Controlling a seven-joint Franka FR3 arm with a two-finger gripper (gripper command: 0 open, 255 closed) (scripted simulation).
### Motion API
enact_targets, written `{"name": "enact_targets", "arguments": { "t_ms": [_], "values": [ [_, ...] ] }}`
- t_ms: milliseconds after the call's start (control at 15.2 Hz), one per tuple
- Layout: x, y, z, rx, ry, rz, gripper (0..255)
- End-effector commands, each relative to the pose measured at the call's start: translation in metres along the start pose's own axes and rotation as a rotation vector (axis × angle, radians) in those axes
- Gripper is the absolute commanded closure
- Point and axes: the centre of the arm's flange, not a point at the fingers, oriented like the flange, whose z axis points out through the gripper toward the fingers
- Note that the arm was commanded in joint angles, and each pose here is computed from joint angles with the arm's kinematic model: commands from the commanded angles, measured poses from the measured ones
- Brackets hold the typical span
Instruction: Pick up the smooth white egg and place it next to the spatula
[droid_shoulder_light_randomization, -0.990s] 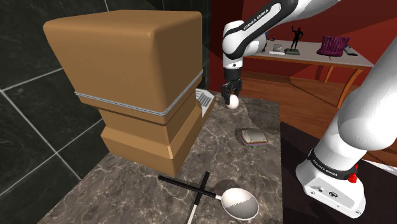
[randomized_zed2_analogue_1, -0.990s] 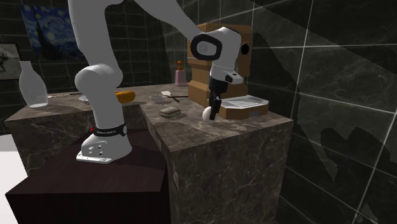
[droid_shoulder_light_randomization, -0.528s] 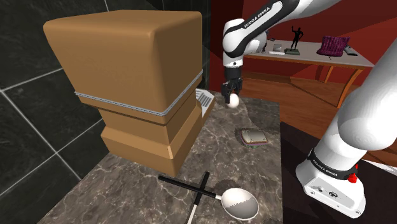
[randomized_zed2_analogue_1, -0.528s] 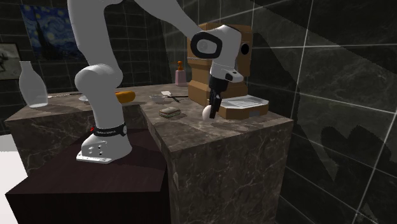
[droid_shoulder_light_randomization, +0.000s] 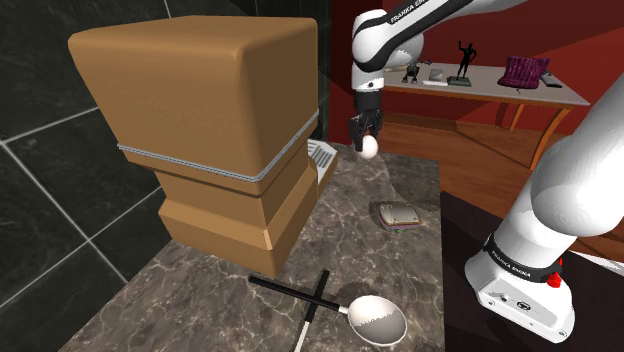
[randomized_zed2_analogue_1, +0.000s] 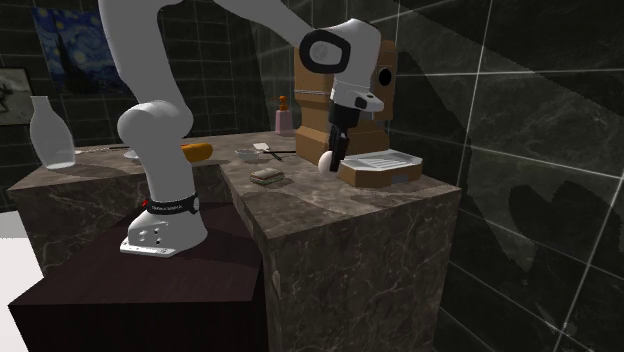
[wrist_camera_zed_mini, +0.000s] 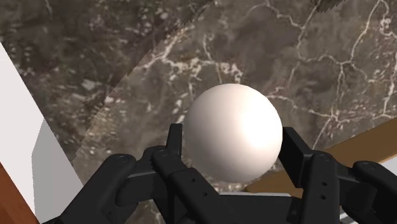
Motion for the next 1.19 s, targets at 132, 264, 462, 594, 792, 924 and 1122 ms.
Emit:
{"name": "enact_targets", "arguments": {
  "t_ms": [132,264,462,594,792,924,1122],
  "values": [
    [-0.004,-0.003,-0.021,0.0,0.0,0.0,255],
    [-0.006,-0.004,-0.031,0.0,0.0,0.0,255],
    [-0.009,-0.006,-0.046,0.0,0.0,0.0,255],
    [-0.011,-0.007,-0.057,0.0,0.0,0.0,255],
    [-0.014,-0.009,-0.072,0.0,0.0,0.0,255],
    [-0.016,-0.01,-0.083,0.0,0.0,0.0,255],
    [-0.019,-0.012,-0.098,0.0,0.0,0.0,255]
  ]
}}
